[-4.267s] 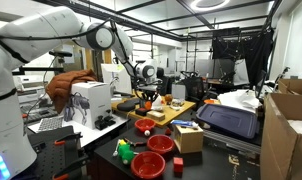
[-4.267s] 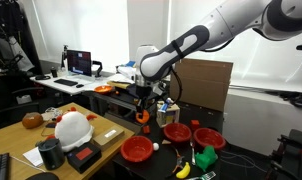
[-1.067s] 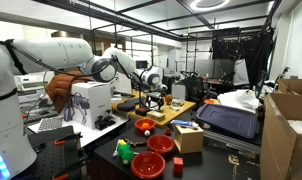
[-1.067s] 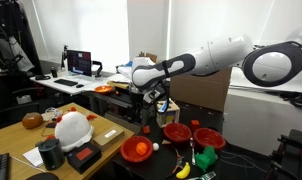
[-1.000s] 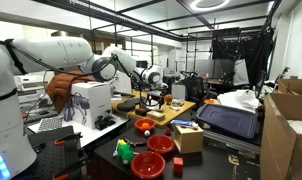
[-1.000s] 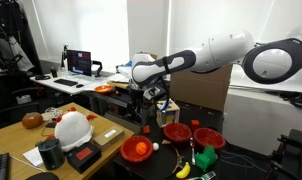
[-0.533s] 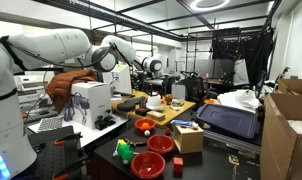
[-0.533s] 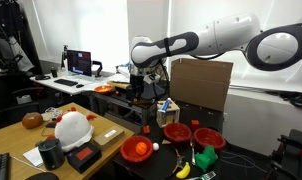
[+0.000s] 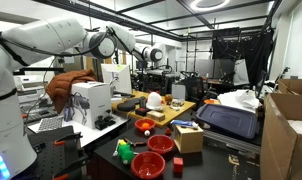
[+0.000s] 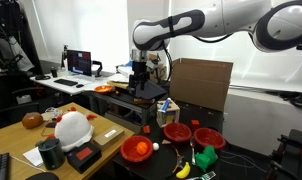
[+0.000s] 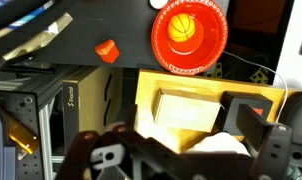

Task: Pick up the orange ball from the table and put it in the bowl

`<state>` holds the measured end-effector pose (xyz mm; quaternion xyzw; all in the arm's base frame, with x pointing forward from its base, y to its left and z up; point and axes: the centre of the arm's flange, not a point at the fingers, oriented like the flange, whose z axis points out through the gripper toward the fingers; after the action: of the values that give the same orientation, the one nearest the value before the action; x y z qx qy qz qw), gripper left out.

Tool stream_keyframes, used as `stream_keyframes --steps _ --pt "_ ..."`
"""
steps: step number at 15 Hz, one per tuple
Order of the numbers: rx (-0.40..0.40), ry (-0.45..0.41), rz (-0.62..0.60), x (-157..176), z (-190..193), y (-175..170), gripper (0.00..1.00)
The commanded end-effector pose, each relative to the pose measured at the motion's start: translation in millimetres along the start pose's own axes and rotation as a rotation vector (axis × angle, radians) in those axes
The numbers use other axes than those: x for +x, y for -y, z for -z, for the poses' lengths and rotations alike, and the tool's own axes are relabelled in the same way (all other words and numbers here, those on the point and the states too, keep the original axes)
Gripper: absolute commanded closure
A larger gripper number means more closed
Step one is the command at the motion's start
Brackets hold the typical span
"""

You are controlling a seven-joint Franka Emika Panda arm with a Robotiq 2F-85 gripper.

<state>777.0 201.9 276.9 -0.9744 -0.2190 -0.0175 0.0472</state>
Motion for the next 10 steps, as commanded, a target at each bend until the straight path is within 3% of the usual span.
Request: stream_keyframes --steps 1,6,10 --pt "0.0 0.075 -0.064 -76 22 2 0.0" --pt "0.022 0.11 -0.095 -105 31 -18 0.0" --pt "-0.016 0.115 -0.133 -132 35 -34 0.0"
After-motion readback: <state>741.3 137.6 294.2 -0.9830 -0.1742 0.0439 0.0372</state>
